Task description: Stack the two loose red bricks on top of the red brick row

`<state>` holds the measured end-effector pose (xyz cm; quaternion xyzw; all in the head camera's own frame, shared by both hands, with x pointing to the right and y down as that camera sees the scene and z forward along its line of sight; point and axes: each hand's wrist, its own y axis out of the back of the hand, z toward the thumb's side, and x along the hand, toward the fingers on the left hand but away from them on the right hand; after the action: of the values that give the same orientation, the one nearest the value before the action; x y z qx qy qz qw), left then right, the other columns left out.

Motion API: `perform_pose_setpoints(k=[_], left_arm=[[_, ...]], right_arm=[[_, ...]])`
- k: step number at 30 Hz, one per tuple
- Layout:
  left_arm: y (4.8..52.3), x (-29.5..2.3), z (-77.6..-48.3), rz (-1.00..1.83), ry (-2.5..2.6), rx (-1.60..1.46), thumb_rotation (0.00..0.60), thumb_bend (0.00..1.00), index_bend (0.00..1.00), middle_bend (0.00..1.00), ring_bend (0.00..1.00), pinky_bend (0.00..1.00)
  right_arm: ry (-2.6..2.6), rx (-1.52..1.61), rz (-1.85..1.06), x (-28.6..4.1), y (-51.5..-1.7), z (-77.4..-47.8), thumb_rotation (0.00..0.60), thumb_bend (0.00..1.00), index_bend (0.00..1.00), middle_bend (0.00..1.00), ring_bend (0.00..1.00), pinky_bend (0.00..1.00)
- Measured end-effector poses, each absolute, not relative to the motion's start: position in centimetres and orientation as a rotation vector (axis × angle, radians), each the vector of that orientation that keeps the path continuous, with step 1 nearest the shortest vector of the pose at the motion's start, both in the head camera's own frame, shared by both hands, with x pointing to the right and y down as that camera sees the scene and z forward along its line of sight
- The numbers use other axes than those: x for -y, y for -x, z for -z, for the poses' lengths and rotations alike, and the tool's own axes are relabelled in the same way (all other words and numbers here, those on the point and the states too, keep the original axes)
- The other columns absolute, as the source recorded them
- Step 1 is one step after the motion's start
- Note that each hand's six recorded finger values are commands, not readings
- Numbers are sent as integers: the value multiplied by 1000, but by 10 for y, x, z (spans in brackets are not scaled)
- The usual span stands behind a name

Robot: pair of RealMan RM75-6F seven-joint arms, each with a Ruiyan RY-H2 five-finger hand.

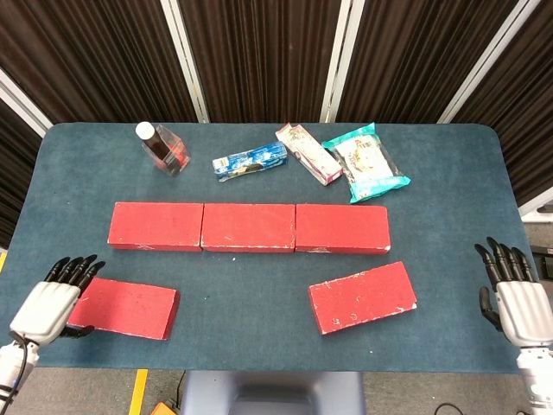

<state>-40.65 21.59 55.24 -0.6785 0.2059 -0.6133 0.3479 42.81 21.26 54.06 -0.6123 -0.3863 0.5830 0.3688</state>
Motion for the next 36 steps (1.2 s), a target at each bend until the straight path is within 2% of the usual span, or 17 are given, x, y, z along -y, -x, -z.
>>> perform_pose_setpoints(k=[15, 36], left_arm=[[378, -234, -607, 1722, 1759, -272, 600, 0, 0, 0, 0, 0], [370, -234, -633, 1782, 1782, -227, 600, 0, 0, 0, 0, 0]], right_arm=[[1577, 977, -1507, -213, -426, -545, 600, 714, 135, 69, 0, 0], [1579, 954, -1528, -214, -423, -550, 600, 714, 135, 69, 0, 0]])
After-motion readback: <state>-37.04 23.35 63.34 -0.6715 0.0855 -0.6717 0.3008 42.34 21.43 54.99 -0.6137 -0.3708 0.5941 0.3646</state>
